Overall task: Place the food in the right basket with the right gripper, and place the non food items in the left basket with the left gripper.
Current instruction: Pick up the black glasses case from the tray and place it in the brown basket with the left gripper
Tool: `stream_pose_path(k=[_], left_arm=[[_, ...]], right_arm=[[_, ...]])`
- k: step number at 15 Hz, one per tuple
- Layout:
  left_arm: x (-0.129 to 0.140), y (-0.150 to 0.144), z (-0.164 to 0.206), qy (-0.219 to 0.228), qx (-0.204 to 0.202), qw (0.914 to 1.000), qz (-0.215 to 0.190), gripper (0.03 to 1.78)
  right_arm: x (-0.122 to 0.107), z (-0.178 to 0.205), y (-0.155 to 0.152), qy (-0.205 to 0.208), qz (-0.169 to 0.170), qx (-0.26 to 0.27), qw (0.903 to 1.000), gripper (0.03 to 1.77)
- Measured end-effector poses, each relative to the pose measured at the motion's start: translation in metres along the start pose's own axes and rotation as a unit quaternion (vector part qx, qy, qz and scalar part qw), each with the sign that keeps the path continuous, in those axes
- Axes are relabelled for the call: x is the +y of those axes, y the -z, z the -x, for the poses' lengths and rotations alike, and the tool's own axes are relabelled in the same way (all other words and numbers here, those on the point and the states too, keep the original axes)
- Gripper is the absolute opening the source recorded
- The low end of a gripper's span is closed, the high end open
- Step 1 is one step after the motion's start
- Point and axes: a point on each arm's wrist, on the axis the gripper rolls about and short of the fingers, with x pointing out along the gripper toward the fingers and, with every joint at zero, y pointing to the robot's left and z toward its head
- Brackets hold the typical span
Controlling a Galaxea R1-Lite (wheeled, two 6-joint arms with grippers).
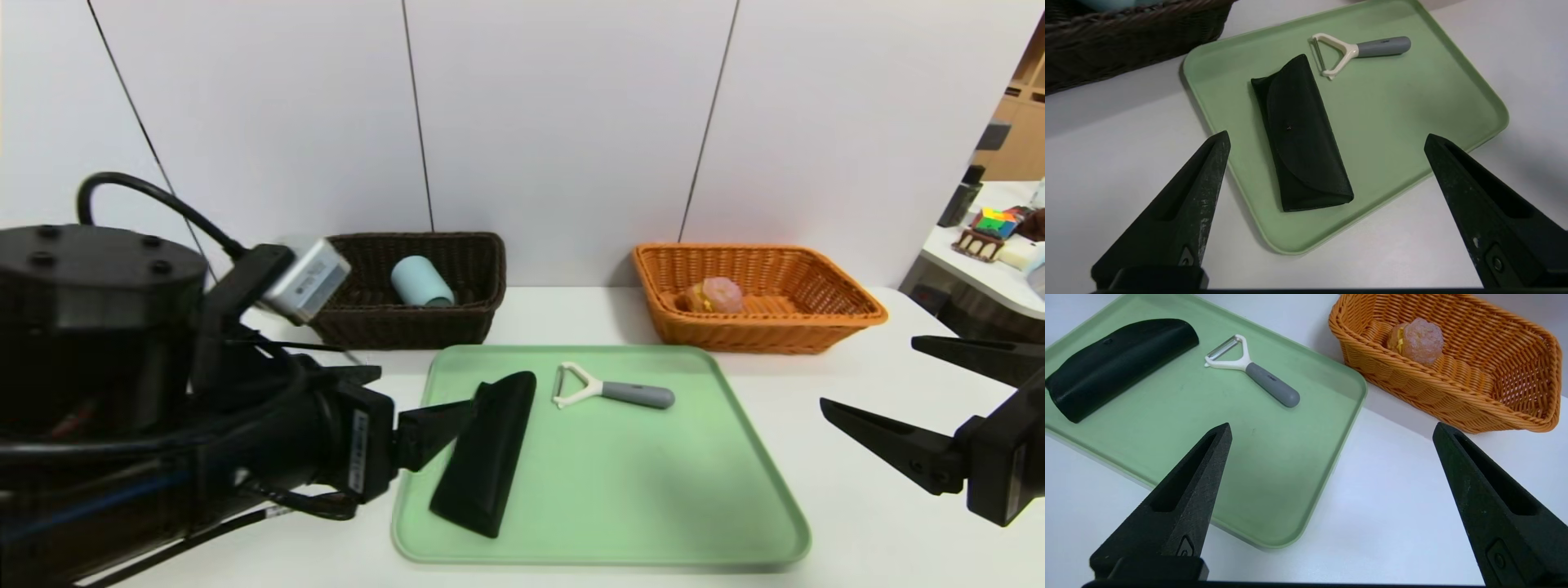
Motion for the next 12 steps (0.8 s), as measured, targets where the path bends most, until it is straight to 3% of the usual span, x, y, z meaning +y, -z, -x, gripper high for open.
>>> stream_pose_path(k=[4,12], left_arm=[[-0.02,0.012,-0.041,-0.031,0.044,0.9985,0.005,1.69],[-0.027,0.039,-0.093,-0.061,0.111,0.9919,0.015,1.69]], right_arm=[[0.003,-0.001,0.003,-0.008,0.004,0.004,1.0,1.69],[0.005,-0.002,0.004,-0.016,0.007,0.008,0.9998,1.69]])
